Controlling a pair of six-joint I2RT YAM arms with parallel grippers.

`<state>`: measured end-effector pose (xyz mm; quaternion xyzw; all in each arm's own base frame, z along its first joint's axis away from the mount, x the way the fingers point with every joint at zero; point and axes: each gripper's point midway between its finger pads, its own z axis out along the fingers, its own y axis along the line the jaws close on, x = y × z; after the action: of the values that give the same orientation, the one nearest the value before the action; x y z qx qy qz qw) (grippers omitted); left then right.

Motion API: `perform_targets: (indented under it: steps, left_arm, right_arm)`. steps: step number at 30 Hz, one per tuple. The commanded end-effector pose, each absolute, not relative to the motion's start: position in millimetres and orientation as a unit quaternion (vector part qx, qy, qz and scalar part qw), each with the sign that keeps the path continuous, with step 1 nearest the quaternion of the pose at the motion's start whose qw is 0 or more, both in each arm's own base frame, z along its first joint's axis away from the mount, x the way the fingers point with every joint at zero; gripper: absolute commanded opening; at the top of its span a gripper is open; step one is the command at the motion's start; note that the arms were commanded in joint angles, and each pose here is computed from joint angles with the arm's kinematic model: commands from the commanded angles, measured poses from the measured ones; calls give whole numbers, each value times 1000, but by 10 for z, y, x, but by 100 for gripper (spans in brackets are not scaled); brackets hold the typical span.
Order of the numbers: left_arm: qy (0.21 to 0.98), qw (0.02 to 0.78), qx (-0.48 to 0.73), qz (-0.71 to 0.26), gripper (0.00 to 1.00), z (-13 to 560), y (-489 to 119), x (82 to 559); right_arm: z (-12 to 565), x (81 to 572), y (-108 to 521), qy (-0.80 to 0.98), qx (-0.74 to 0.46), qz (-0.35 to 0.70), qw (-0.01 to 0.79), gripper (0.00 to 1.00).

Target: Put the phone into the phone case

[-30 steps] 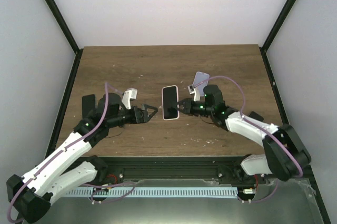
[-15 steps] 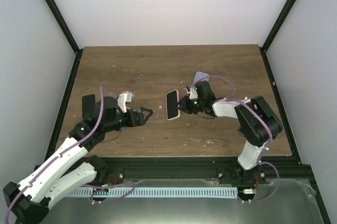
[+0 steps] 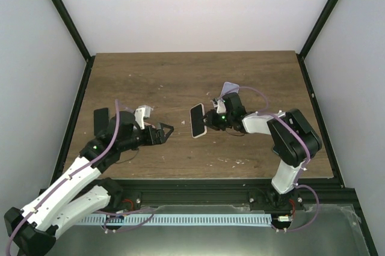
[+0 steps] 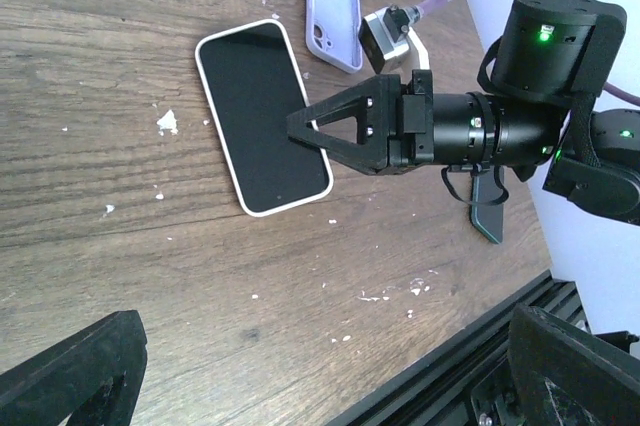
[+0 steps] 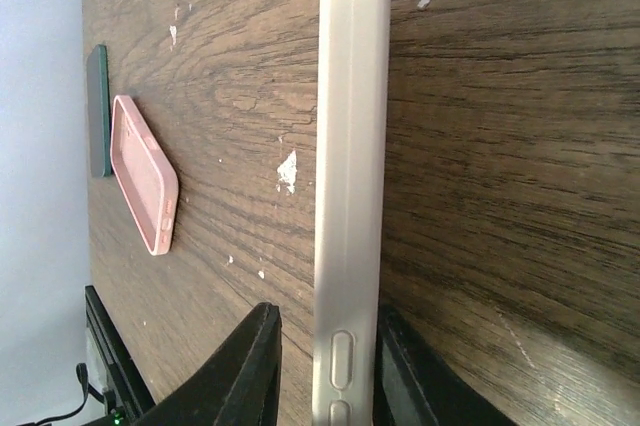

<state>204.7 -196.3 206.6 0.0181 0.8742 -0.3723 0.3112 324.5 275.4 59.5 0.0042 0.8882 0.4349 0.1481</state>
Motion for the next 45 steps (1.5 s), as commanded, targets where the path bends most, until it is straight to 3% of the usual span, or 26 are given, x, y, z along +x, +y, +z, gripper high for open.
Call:
perform_targets:
  steps: [1,11,20,26,32,45]
  left_arm:
    - [877,312,12,-364,100,2009,-1927,2063]
    - [880,315,-1,-356,100,2003,-1892,2092]
    - [881,314,-1,-354,100,2015,-1898,2114]
    - [882,313,-2,-353,100,2010,-1893,2117]
    - [887,309,-8,-344,100,1949,-1857,2105]
    - [909,283,-40,-301,100,1728,-1723,2143]
  right_arm:
    - [692,3362,2763,882,3,439,170,26]
    - [760,3264,2614,895,17,411,173,45]
    - [777,3122,2241,925,78,333,167,76]
    - [1057,3132,1911,928,132,275,212,99]
    - [1112,3113,1127,927,254,125,247,100]
    - [769,2805,-494,868,451,-71,198,100]
